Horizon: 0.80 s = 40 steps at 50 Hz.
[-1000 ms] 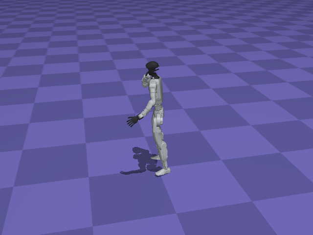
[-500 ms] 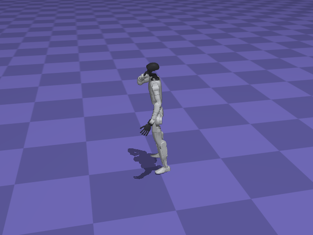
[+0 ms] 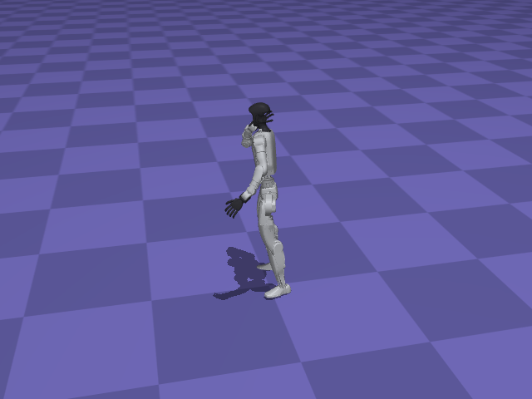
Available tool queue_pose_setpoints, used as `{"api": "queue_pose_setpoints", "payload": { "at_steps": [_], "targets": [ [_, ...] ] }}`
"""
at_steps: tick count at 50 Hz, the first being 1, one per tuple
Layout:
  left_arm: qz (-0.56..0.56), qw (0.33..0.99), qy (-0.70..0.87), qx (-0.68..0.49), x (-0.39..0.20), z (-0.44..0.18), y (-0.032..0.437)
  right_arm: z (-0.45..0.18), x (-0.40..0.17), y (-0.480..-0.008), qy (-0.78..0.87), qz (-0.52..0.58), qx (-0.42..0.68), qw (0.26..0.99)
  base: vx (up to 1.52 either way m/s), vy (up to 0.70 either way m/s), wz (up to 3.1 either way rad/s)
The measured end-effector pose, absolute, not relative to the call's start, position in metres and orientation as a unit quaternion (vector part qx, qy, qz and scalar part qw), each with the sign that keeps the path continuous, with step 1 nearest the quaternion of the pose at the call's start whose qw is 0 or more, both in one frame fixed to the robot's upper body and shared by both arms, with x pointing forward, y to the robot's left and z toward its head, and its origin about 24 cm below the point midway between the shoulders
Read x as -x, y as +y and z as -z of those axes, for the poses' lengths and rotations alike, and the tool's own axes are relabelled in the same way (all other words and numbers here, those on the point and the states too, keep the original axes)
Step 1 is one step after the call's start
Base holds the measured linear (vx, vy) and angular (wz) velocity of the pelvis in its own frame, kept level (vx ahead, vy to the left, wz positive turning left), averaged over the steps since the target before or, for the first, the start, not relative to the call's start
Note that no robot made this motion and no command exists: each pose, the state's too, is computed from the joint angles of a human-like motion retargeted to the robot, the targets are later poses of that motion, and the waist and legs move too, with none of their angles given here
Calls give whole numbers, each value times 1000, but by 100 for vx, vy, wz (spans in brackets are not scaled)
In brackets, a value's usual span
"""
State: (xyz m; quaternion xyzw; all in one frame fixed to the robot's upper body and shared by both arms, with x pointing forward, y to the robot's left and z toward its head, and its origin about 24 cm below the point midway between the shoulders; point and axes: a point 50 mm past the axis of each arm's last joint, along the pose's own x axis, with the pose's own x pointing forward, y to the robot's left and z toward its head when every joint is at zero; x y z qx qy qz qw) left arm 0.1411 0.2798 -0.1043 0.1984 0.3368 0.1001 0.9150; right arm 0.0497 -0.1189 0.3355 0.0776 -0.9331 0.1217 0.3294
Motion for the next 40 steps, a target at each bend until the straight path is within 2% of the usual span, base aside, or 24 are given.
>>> {"api": "queue_pose_setpoints", "payload": {
  "at_steps": [8,22,40],
  "targets": [
    [-127,923,305,-197,-153,92,290,-338,-50,-120,-938,-82,-90,326,0,0,0],
    [-163,933,261,-185,-178,76,294,-337,-51,-120,-935,-79,-97,331,0,0,0],
    [-198,874,391,-212,-118,108,320,-334,-59,-117,-898,-132,-143,394,0,0,0]
  ]
}}
